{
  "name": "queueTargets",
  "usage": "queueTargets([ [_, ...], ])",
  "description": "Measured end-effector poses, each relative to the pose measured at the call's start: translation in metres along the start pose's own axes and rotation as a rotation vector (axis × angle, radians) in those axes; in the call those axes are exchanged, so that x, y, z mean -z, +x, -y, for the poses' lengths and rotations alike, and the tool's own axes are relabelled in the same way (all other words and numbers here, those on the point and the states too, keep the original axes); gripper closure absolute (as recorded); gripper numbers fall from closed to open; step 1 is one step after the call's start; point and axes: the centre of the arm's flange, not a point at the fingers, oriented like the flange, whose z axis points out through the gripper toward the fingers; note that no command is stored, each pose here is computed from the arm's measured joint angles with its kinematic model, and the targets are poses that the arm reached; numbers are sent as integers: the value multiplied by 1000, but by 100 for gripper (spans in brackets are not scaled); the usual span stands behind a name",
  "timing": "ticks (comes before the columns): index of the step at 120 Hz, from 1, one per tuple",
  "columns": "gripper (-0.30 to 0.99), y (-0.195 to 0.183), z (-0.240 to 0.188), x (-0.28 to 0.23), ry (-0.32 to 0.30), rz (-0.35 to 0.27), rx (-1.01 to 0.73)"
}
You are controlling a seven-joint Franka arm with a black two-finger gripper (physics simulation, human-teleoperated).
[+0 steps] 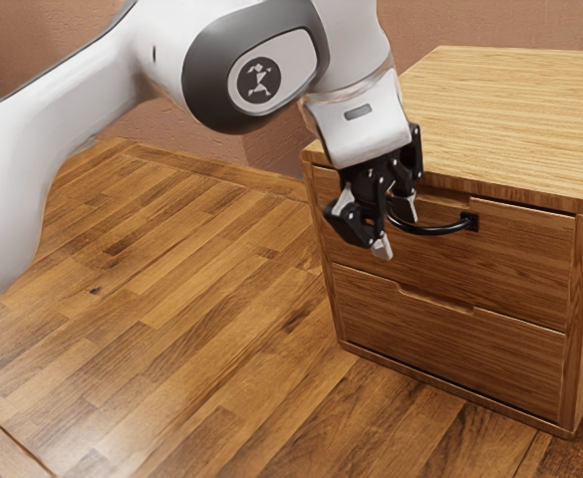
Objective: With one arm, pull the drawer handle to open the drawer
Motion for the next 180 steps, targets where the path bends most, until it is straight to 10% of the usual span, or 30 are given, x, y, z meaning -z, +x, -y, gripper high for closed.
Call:
queueTargets([
  [180, 63, 10, -90, 14, 13, -5, 54],
])
